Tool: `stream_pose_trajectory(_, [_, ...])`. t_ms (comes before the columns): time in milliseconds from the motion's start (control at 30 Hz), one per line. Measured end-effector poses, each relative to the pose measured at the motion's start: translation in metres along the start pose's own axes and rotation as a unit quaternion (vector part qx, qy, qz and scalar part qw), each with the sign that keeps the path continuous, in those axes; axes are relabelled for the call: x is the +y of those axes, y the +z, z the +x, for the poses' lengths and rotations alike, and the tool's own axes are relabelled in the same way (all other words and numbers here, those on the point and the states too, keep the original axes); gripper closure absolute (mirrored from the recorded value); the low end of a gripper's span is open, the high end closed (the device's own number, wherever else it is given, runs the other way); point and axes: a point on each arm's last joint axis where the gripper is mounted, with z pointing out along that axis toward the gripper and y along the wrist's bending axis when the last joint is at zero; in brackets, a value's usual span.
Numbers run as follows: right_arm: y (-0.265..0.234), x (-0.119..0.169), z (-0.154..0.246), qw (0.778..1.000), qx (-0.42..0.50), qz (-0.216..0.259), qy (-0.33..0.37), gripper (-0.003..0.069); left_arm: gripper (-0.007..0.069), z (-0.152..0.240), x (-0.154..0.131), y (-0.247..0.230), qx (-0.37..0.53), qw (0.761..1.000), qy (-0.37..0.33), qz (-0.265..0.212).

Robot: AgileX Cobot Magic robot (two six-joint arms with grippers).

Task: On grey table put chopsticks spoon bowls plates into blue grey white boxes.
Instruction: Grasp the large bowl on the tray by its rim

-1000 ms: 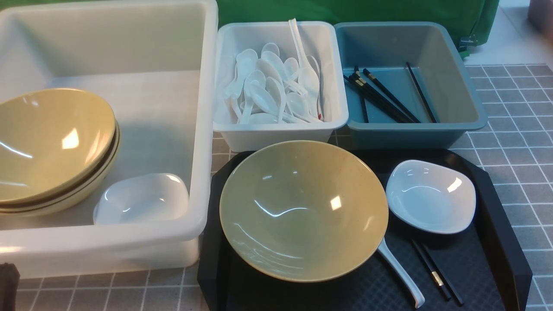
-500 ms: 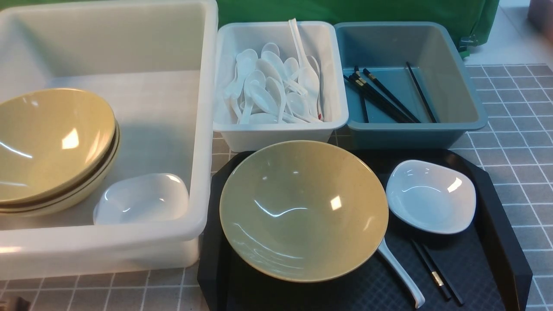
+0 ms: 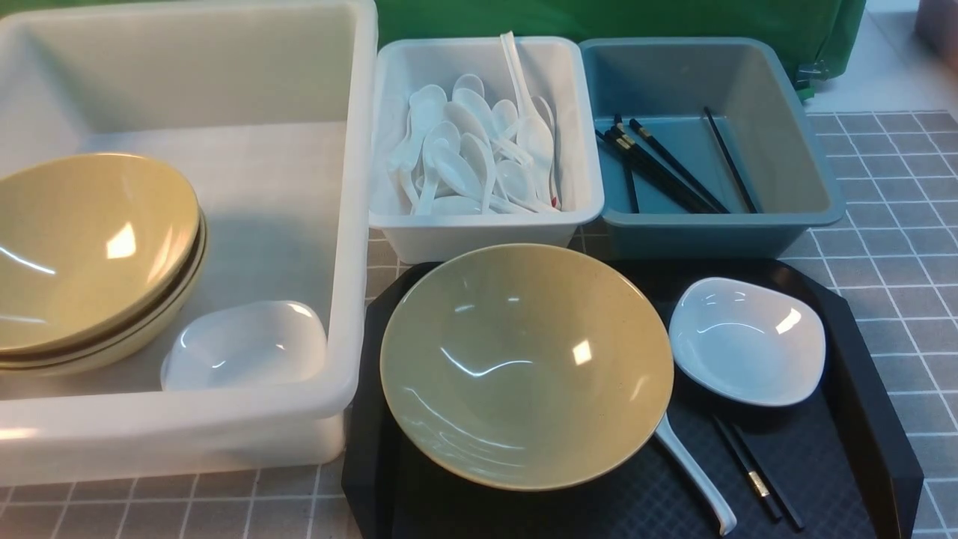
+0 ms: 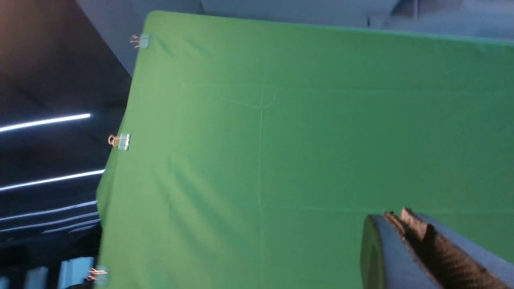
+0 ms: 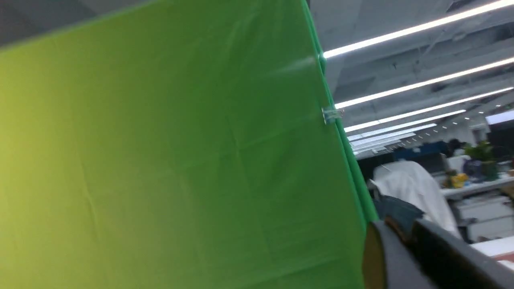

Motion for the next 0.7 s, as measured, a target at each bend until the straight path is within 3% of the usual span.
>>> stream_pose_trajectory(133, [0.026, 0.005, -0.022, 0.995, 0.063, 0.010, -0.072, 0.0622, 0.0633, -0.032, -0.003, 0.043, 0.047, 0.999, 0.026, -0.007])
stream_pose_trajectory(267, [0.050, 0.005, -0.019, 0.984, 0.153, 0.023, -0.086, 0.0622, 0.0633, -0.021, 0.001, 0.089, 0.132, 0.991, -0.004, -0.025])
stream_pose_trajectory(333, [0.059, 0.003, -0.009, 0.973, 0.214, 0.032, -0.085, 0.0622, 0.0633, -0.010, 0.003, 0.107, 0.189, 0.981, -0.030, -0.038])
stream_pose_trajectory(433, [0.068, -0.002, 0.009, 0.939, 0.330, 0.047, -0.088, 0.0622, 0.0633, 0.006, 0.001, 0.125, 0.274, 0.959, -0.049, -0.045])
stream_pose_trajectory(467, [0.071, -0.004, 0.020, 0.908, 0.404, 0.051, -0.100, 0.0622, 0.0633, 0.015, -0.004, 0.133, 0.325, 0.944, -0.048, -0.034])
stream_pose_trajectory(533, [0.072, -0.006, 0.031, 0.871, 0.475, 0.046, -0.117, 0.0622, 0.0633, 0.027, -0.019, 0.144, 0.398, 0.917, -0.035, 0.001])
stream_pose_trajectory(567, [0.071, -0.007, 0.039, 0.846, 0.519, 0.040, -0.116, 0.0622, 0.0633, 0.038, -0.035, 0.151, 0.455, 0.889, -0.023, 0.043])
stream_pose_trajectory(600, [0.071, -0.006, 0.045, 0.832, 0.543, 0.029, -0.113, 0.0622, 0.0633, 0.043, -0.049, 0.156, 0.493, 0.866, -0.015, 0.080])
stream_pose_trajectory(700, [0.075, -0.001, 0.054, 0.818, 0.566, -0.012, -0.104, 0.0622, 0.0633, 0.073, -0.101, 0.174, 0.596, 0.778, 0.005, 0.199])
